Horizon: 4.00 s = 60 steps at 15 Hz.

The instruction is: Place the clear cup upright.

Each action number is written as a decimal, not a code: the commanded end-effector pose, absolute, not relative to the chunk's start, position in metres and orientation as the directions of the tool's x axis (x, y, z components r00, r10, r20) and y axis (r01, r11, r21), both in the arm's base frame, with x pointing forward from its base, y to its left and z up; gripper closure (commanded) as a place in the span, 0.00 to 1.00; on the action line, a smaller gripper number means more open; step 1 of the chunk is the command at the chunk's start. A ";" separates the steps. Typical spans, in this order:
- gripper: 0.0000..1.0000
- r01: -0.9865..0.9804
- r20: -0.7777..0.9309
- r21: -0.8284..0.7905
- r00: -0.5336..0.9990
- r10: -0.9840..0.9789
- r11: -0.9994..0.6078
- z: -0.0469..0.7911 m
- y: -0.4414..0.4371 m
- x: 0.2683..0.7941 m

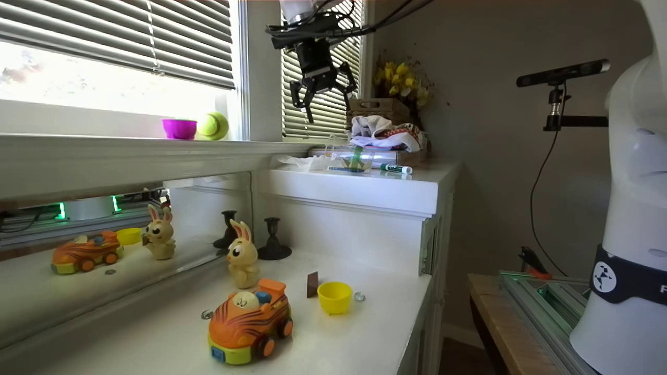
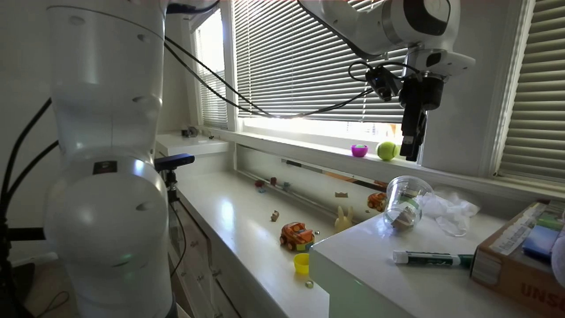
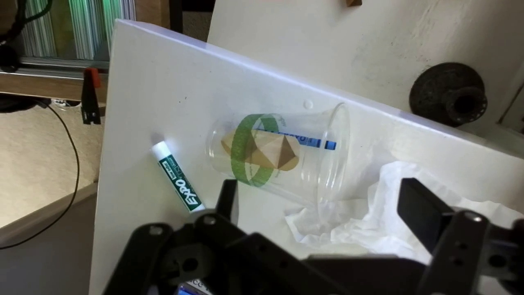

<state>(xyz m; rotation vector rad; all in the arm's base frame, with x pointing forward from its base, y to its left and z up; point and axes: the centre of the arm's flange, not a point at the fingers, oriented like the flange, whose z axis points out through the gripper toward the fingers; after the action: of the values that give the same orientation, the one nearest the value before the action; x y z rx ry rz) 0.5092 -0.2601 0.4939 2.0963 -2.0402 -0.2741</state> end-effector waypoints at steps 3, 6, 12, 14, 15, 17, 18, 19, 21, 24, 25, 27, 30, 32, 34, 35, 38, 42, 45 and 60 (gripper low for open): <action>0.00 -0.966 -0.012 0.258 0.027 -1.000 -0.029 0.492 -0.265 0.508; 0.00 -0.965 -0.035 0.259 0.042 -0.999 -0.050 0.492 -0.266 0.508; 0.00 -0.957 -0.036 0.285 0.049 -0.998 -0.058 0.482 -0.269 0.509; 0.00 -0.954 -0.035 0.294 0.046 -0.998 -0.055 0.476 -0.272 0.510; 0.00 -0.952 -0.034 0.301 0.044 -0.998 -0.052 0.473 -0.273 0.510; 0.00 -0.949 -0.039 0.312 0.040 -0.998 -0.050 0.467 -0.275 0.510; 0.00 -0.947 -0.041 0.318 0.038 -0.998 -0.049 0.465 -0.276 0.510; 0.00 -0.945 -0.044 0.323 0.037 -0.998 -0.049 0.462 -0.277 0.510; 0.00 -0.942 -0.047 0.331 0.035 -0.998 -0.048 0.457 -0.278 0.510; 0.00 -0.939 -0.053 0.341 0.036 -0.998 -0.052 0.453 -0.279 0.510; 0.00 -0.938 -0.055 0.343 0.037 -0.998 -0.054 0.452 -0.280 0.511; 0.04 -0.936 -0.056 0.347 0.039 -0.998 -0.056 0.449 -0.280 0.511; 0.16 -0.935 -0.060 0.350 0.041 -0.997 -0.059 0.447 -0.280 0.511; 0.18 -0.935 -0.061 0.350 0.040 -0.997 -0.059 0.447 -0.280 0.511; 0.30 -0.935 -0.059 0.349 0.042 -0.997 -0.060 0.447 -0.280 0.511; 0.33 -0.935 -0.060 0.348 0.043 -0.997 -0.062 0.448 -0.280 0.511; 0.48 -0.936 -0.062 0.347 0.047 -0.997 -0.065 0.449 -0.279 0.511; 0.71 -0.936 -0.063 0.344 0.053 -0.997 -0.072 0.451 -0.278 0.511; 0.79 -0.938 -0.063 0.338 0.060 -0.996 -0.078 0.456 -0.277 0.510; 0.97 -0.959 -0.042 0.264 0.096 -0.994 -0.104 0.504 -0.251 0.469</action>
<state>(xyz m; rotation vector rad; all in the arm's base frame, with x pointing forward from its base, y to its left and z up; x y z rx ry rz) 0.4952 -0.2635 0.4949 2.1644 -1.9753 -0.3399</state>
